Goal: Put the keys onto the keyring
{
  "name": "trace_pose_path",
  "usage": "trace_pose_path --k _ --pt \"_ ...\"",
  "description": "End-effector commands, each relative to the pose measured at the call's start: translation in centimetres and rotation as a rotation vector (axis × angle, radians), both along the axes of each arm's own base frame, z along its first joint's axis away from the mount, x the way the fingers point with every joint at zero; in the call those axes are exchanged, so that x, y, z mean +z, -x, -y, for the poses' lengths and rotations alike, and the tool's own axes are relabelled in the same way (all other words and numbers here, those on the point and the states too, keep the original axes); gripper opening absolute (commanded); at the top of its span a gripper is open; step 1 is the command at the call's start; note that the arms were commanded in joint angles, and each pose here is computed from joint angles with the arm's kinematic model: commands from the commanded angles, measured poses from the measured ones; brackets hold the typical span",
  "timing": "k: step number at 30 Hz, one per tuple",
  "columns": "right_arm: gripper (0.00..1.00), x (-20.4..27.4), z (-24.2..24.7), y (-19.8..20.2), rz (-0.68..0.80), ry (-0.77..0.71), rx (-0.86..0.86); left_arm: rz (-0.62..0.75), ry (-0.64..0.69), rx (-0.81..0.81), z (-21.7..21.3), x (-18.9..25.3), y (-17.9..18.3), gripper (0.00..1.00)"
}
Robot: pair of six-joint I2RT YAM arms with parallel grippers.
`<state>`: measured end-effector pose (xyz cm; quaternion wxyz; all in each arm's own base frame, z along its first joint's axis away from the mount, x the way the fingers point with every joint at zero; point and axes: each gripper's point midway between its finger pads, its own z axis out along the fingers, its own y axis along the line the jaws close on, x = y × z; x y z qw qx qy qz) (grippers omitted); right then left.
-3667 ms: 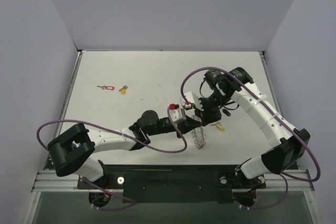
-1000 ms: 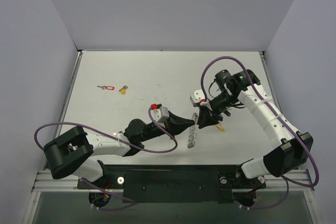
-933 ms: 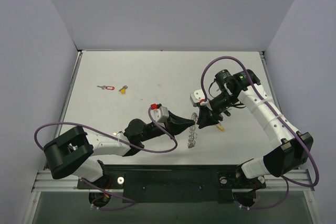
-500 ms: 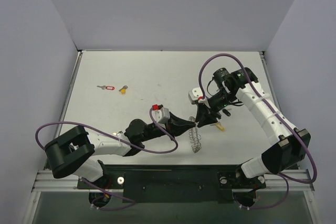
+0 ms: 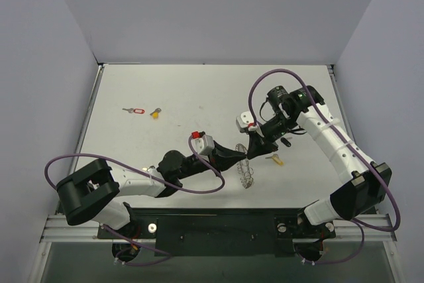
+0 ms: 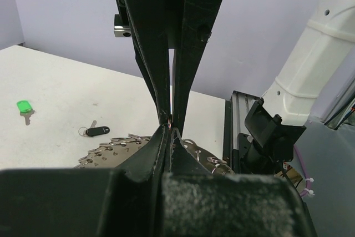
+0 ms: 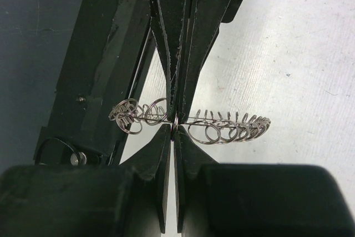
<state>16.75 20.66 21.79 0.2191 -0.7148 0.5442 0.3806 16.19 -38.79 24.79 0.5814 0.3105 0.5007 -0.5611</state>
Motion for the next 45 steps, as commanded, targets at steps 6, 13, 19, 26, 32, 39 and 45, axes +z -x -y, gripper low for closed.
trace_pose_path --k 6,13,19,26,32,39,45 --pt "0.0 1.4 -0.1 0.0 -0.036 0.062 -0.097 0.025 0.051 -0.005 0.0 2.0 -0.2 0.0" --pt "0.0 0.6 0.9 -0.1 -0.027 0.13 -0.127 0.004 -0.029 0.012 0.1 0.5 -0.6 0.18" --pt "0.0 0.1 1.4 -0.2 -0.024 0.166 -0.141 0.027 -0.05 0.046 -0.5 0.7 -1.0 0.37" --pt "0.0 -0.5 2.2 0.4 0.056 0.258 -0.103 0.116 -0.102 0.044 -1.3 1.4 -0.3 0.48" --pt "0.0 -0.5 2.9 1.4 0.118 0.292 -0.016 0.141 -0.175 0.015 -1.3 1.2 0.2 0.53" --pt "0.0 -0.5 3.2 1.6 0.166 0.33 0.021 0.161 -0.183 0.003 -1.1 0.6 1.0 0.43" --pt "0.0 -0.5 3.1 1.6 0.157 0.343 0.021 0.199 -0.122 0.011 -0.2 2.2 0.7 0.41"
